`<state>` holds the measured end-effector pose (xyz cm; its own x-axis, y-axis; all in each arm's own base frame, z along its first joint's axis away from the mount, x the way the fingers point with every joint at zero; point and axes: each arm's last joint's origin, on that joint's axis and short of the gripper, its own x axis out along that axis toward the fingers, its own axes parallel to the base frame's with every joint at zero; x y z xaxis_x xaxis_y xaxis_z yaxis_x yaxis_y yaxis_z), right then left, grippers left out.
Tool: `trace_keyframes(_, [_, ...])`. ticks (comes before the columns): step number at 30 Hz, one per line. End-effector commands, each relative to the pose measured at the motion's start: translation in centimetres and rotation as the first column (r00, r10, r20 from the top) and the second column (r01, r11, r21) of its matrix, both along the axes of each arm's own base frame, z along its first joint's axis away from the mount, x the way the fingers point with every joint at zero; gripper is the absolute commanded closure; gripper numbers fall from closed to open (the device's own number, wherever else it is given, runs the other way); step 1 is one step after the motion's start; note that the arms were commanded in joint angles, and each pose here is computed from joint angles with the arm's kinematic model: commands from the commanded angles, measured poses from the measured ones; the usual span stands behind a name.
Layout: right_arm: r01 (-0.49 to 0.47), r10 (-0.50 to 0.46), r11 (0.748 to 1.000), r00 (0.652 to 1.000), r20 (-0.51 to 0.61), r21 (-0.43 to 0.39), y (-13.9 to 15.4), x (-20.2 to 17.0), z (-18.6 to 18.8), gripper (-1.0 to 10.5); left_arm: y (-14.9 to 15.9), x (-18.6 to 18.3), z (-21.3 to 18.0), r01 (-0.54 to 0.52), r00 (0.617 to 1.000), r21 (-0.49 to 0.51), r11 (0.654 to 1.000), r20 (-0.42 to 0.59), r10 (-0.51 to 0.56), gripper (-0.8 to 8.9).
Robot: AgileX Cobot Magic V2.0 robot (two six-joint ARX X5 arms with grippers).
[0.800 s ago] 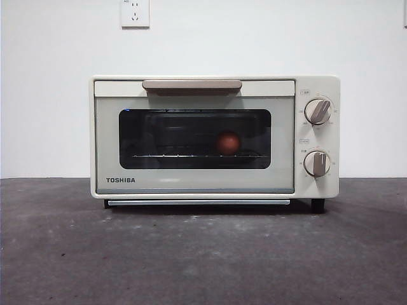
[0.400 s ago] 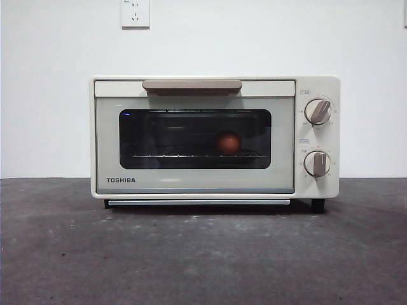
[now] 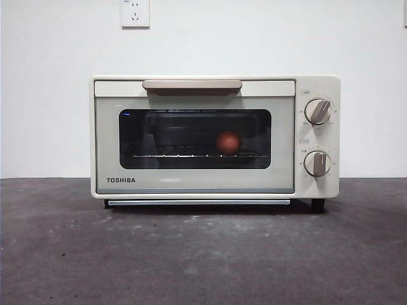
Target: Eggoven
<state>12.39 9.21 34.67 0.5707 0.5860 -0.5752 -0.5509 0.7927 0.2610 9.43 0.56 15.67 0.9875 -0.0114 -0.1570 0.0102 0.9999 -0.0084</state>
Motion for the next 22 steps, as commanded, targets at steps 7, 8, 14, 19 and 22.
trace_keyframes(7, [-0.008, 0.008, 1.0, 1.0, 0.023, 0.006, 0.2, 0.0, 0.5, 9.4, 0.0, 0.0, -0.8, -0.002, 0.999, -0.015, 1.0, -0.054, 0.001, 8.06])
trace_keyframes(8, [-0.008, 0.008, 1.0, 1.0, 0.023, 0.006, 0.2, 0.0, 0.5, 9.4, 0.0, 0.0, -0.8, -0.002, 0.999, -0.015, 1.0, -0.054, 0.001, 8.06])
trace_keyframes(14, [0.032, -0.028, 0.999, 0.991, 0.129, -0.029, -1.1, -0.6, 1.2, 9.4, 0.0, 0.0, -0.8, -0.002, 0.999, -0.015, 1.0, -0.054, 0.001, 8.06])
trace_keyframes(19, [0.172, -0.186, 0.983, 0.923, 0.337, 0.07, -4.1, -0.6, 1.4, 9.4, 0.0, 0.0, -0.8, -0.002, 0.999, -0.015, 1.0, -0.054, 0.001, 8.06])
trace_keyframes(22, [0.167, -0.224, 0.972, 0.873, 0.433, 0.165, -5.7, -1.0, -0.2, 9.4, 0.0, 0.0, -0.8, -0.002, 0.999, -0.015, 1.0, -0.054, 0.001, 8.06])
